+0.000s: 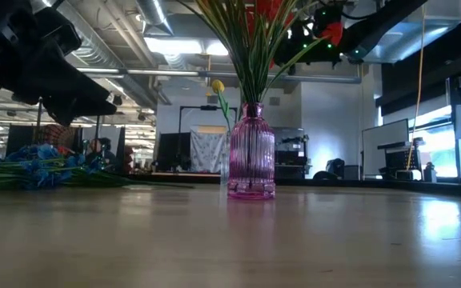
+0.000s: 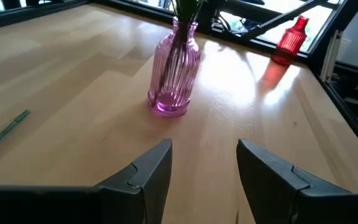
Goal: Sort flowers into vase by color
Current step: Put the yellow tulip into the transparent vase
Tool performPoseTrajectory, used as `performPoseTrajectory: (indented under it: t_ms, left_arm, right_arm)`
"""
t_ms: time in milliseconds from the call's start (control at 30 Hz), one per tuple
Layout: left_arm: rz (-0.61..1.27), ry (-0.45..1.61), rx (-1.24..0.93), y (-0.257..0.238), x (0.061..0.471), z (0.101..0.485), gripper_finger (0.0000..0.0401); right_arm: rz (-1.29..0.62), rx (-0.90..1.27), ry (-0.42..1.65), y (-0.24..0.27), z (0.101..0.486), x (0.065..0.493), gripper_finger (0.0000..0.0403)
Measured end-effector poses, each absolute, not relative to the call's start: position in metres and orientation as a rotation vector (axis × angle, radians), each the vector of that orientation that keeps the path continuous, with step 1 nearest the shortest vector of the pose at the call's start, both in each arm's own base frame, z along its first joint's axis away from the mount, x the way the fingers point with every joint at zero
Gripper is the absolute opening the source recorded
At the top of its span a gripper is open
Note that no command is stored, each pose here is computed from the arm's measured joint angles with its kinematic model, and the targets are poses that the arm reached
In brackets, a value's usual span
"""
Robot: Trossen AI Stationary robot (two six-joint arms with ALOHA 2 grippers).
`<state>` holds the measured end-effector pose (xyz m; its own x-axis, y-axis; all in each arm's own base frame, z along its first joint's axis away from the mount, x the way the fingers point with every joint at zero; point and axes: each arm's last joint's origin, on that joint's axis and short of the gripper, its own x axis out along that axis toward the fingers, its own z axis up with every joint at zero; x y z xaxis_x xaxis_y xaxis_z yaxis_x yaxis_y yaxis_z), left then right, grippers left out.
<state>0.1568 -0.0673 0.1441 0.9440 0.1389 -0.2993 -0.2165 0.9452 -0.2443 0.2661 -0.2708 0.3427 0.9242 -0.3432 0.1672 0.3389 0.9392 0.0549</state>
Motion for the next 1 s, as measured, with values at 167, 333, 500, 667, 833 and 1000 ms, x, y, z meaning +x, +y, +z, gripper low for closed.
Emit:
performPoseTrajectory:
  t_ms: [167, 333, 500, 667, 833, 1000]
  left_arm:
    - [0.178, 0.287, -0.276, -0.068, 0.157, 0.144, 0.0176]
    - [0.168, 0.287, -0.283, -0.069, 0.156, 0.144, 0.0176]
    - [0.163, 0.288, -0.283, -0.070, 0.156, 0.144, 0.0176]
    - [0.163, 0.288, -0.285, -0.070, 0.156, 0.144, 0.0176]
    - [0.163, 0.288, -0.285, -0.070, 0.156, 0.144, 0.0176]
    - [0.163, 0.287, -0.286, -0.070, 0.156, 0.144, 0.0176]
  right_arm:
    - [-0.354, 0.044, -0.169, -0.271, 0.341, 0.266, 0.0001]
    - [-0.340, 0.028, -0.185, -0.269, 0.351, 0.270, 0.0001]
    - [-0.306, 0.037, -0.170, -0.265, 0.356, 0.275, 0.0001]
    - [-0.299, 0.057, -0.121, -0.263, 0.351, 0.277, 0.0001]
    - [-0.291, 0.050, -0.115, -0.261, 0.350, 0.279, 0.0001]
    - [-0.291, 0.044, -0.075, -0.260, 0.346, 0.281, 0.0001]
